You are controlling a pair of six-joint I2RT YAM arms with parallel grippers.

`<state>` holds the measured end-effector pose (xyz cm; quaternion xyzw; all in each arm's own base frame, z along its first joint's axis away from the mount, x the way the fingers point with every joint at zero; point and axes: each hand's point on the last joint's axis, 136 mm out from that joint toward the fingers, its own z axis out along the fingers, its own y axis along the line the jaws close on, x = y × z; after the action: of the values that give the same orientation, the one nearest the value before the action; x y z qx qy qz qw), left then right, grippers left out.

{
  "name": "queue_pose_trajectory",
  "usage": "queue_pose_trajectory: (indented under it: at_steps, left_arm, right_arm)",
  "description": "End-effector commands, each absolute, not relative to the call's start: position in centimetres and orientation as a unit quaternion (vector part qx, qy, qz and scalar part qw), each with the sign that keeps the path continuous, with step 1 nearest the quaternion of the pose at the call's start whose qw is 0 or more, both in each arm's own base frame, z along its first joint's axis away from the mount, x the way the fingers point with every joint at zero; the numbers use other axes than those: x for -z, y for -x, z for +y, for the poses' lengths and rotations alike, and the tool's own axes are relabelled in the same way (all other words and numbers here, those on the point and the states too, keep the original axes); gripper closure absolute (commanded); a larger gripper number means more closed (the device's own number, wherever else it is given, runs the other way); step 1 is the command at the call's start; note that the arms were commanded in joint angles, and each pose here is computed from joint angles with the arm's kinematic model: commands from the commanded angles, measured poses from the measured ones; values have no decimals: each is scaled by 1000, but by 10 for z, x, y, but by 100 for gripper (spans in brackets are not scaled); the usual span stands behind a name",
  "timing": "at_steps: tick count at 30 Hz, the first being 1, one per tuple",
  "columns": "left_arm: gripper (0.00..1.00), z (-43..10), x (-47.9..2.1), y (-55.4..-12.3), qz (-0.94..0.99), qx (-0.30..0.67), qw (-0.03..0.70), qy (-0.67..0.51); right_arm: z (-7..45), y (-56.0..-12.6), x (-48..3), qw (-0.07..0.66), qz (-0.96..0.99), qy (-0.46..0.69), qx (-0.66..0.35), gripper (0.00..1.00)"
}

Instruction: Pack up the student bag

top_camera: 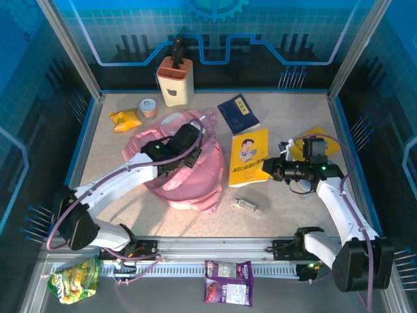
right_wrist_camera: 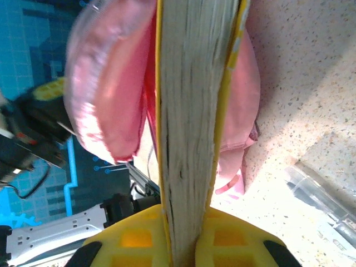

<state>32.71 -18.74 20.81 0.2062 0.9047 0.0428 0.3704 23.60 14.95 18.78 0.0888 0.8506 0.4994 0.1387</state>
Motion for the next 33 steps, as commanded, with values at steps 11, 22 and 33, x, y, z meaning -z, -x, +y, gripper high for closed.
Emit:
queue_pose_trajectory:
  at_steps: [11, 22, 33]
  left_arm:
    - [100, -174, -288, -338, 868, -34, 450, -208]
    - [100, -181, -299, -337, 861, -9, 463, -211]
    - [100, -183, -294, -336, 858, -3, 466, -215]
  right_arm:
    - [260, -219, -183, 89, 842, 26, -531, 100]
    - [347, -266, -172, 146, 835, 90, -522, 100]
    - [385, -313, -129, 174, 835, 78, -516, 81]
